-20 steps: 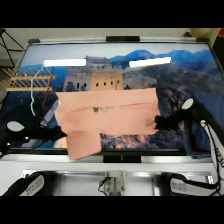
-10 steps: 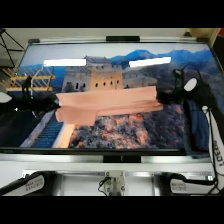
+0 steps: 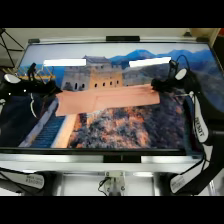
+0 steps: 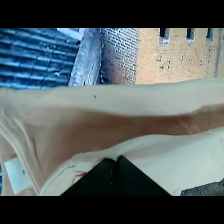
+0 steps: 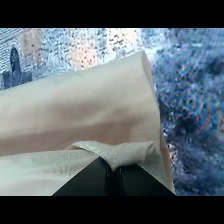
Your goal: Fold the shirts.
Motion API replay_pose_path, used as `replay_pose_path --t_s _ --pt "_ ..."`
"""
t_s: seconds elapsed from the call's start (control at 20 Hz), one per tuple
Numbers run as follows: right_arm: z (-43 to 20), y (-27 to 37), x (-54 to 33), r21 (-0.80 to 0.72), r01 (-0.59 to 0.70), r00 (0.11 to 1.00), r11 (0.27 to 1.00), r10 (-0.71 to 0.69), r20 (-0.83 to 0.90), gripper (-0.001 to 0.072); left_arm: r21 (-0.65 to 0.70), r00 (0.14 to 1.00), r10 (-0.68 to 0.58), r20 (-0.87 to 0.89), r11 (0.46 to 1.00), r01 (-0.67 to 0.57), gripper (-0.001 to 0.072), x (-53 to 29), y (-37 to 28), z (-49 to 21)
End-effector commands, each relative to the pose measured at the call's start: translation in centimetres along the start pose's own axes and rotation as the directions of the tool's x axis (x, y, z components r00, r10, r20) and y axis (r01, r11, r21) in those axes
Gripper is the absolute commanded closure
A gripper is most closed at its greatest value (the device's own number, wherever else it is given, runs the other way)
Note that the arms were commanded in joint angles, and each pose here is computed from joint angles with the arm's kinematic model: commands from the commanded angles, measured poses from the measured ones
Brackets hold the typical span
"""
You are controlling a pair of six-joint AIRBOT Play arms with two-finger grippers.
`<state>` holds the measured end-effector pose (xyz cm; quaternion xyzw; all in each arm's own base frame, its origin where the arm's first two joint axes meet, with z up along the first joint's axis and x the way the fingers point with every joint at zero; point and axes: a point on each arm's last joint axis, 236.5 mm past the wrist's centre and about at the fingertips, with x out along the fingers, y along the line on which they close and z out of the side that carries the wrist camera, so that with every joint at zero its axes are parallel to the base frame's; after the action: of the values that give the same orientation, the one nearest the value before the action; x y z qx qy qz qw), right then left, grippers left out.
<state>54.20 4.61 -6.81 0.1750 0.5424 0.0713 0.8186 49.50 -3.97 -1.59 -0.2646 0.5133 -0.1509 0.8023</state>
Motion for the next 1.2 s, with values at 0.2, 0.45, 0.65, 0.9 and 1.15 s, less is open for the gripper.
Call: replay_pose_path --t_s 0.2,0.45,0.65,0.9,1.15 --pt "-1.7 -0.7 -1.6 -0.007 -0.008 0.992 1.000 0.007 -0.130 0.0031 -0.068 0.996 -0.039 -0.086 0.997 0.033 0.0228 2.8 0.2 -1.4" --pt "-1.3 -3.5 -0.7 0.136 0.000 0.992 0.991 0.017 -0.123 0.0028 -0.013 0.998 -0.049 -0.041 0.999 0.048 0.0229 0.7 -2.3 -0.3" --pt "-3.1 -1.6 2.6 0.190 -0.084 0.977 0.978 0.119 -0.178 0.0030 0.065 0.997 -0.071 -0.018 0.995 0.072 0.0229 -0.5 -5.3 -0.1" --pt "-3.2 1.7 2.7 0.247 -0.199 0.952 0.948 0.246 -0.180 0.0558 0.164 0.992 -0.116 -0.046 0.979 0.122 0.0230 0.4 -9.2 -1.4" --pt "0.2 5.3 -3.7 0.121 -0.310 0.946 0.943 0.319 -0.064 0.0651 0.206 0.981 -0.147 -0.125 0.964 0.171 0.0399 3.5 -13.9 -4.7"
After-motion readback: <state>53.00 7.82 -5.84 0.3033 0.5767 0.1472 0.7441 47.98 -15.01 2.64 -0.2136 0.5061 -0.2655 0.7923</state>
